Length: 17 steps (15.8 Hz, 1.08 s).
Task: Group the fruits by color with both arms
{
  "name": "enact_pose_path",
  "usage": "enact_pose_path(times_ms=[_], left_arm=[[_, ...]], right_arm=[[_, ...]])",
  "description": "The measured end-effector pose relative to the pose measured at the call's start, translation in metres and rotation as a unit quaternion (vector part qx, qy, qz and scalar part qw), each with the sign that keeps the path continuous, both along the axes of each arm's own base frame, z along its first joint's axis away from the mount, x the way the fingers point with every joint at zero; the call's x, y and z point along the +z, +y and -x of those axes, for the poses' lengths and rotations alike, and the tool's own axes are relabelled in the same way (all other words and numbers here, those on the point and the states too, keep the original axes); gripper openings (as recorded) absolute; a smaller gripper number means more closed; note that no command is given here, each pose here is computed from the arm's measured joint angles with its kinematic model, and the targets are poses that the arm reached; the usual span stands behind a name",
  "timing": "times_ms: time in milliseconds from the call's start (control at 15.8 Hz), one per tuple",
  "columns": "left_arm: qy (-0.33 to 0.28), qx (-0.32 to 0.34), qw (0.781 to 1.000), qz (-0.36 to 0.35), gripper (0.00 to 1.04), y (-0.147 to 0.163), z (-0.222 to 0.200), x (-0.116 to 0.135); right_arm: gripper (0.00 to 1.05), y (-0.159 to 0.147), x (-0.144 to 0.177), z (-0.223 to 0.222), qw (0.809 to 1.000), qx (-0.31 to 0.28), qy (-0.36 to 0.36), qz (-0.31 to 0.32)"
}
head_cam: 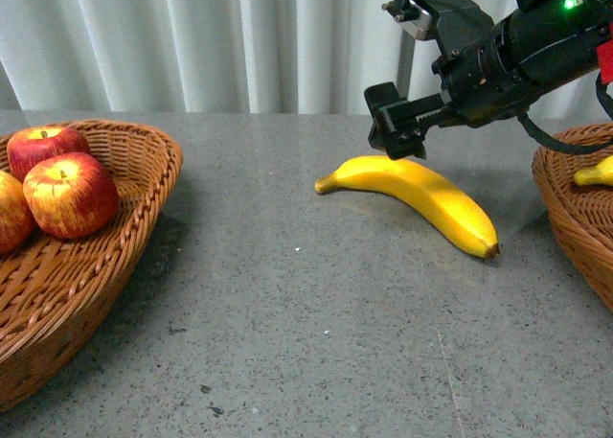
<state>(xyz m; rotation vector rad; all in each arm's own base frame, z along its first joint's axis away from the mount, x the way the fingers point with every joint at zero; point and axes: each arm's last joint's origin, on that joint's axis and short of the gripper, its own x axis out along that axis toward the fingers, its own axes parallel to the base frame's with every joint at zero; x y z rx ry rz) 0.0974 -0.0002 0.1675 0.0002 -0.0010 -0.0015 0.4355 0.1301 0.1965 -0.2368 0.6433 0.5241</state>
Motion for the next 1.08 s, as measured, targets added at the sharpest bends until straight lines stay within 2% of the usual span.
enact_pose_path(times_ms=[127,698,888,1079], left_arm=[[0.0,0.0,1.0,0.0,0.98,0.0,0.0,0.0],[0.0,0.0,1.0,0.0,0.98,0.0,0.0,0.0],[0.0,0.0,1.0,0.0,0.98,0.0,0.0,0.0],[0.0,0.0,1.0,0.0,0.98,0.0,0.0,0.0]], right_arm=[[0.98,-0.004,-0.009,-0.001,0.999,0.013,0.03,0.006],[0.97,-0.001,-0.043,-0.009,0.996,0.013,0.061,0.07],[0.67,0.003,-0.043,-0.008,0.996,0.017,0.057,0.072],[0.38,0.005,-0.039,-0.01,0.998,0.02,0.053,0.022]])
